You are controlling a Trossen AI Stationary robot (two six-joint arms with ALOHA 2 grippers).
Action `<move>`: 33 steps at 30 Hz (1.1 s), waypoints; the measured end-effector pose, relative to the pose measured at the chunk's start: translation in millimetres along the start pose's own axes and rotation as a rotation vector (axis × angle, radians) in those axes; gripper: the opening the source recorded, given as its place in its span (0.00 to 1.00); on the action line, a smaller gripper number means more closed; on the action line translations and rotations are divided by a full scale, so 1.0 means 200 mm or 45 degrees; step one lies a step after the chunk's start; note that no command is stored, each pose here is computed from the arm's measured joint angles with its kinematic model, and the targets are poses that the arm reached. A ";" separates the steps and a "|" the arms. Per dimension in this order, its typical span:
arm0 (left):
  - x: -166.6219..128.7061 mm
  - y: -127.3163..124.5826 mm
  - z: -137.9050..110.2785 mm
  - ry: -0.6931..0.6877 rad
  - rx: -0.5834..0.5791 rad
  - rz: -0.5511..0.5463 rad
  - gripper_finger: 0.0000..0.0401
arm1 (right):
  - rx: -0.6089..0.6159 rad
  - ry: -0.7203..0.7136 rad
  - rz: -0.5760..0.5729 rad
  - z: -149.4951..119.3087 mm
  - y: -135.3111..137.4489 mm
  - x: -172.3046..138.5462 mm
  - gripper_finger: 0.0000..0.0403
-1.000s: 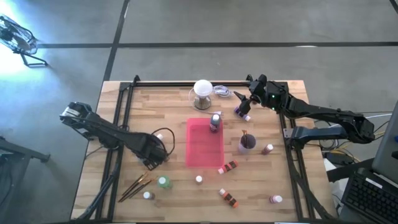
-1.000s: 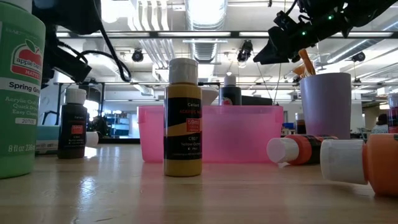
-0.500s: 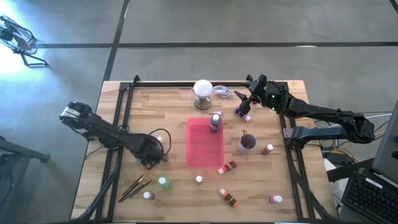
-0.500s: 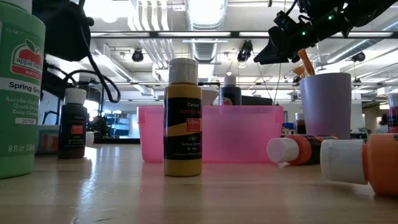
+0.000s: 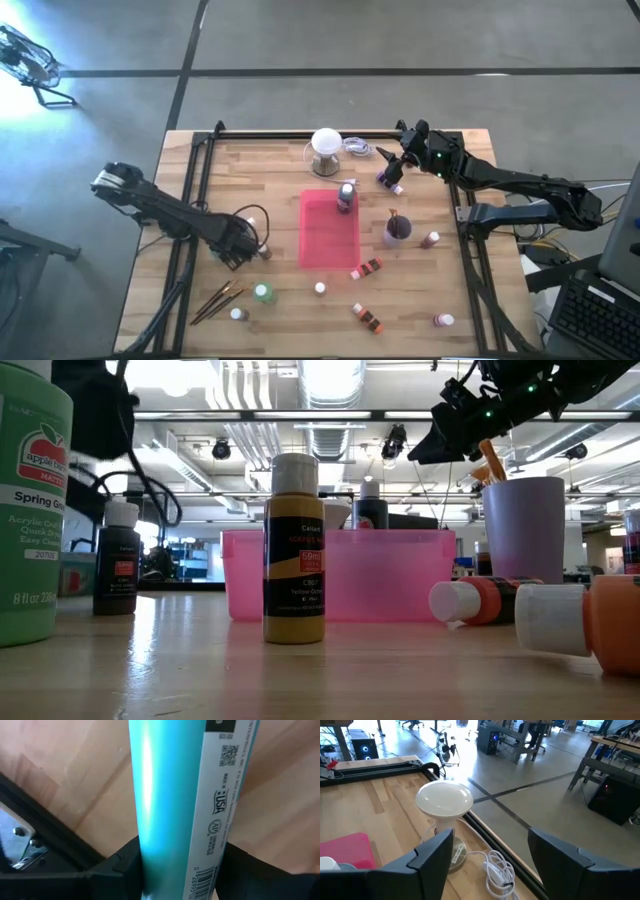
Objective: Pick & Place Paint Supplies
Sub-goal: Put the large blue paint bottle into the red bin
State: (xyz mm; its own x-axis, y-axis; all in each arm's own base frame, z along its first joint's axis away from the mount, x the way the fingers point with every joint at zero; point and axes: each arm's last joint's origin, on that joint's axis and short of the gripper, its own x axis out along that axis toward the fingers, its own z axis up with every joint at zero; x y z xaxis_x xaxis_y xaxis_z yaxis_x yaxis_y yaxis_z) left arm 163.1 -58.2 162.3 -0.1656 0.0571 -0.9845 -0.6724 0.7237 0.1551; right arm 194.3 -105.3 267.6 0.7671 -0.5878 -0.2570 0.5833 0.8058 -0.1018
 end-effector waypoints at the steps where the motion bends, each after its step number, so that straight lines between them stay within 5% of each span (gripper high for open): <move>1: -0.02 0.00 0.00 -0.017 0.000 -0.017 0.45 | 0.000 0.000 0.000 0.00 0.00 0.00 0.64; 12: -0.31 0.10 -0.01 -0.401 -0.007 -0.097 0.45 | 0.004 -0.039 0.113 0.01 0.01 0.00 0.60; 20: -0.51 0.17 0.07 -1.043 -0.069 -0.075 0.45 | 0.021 -0.106 0.306 0.04 0.03 -0.01 0.54; 28: -0.69 0.07 0.26 -1.613 0.293 -0.244 0.46 | 0.068 -0.355 0.699 0.13 0.10 -0.05 0.51; 33: -0.71 0.06 0.39 -1.824 0.429 -0.300 0.46 | -0.003 -0.469 0.799 0.17 0.18 -0.08 0.50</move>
State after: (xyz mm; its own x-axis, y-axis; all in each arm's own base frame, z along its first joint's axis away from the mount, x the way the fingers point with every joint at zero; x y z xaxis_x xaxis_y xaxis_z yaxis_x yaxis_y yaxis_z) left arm 234.6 -3.3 298.5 0.8869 0.3845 -0.2561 -0.3546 0.9219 0.1560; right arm 211.8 -69.1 300.0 0.9974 -0.0003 0.0725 0.0035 0.9990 -0.0439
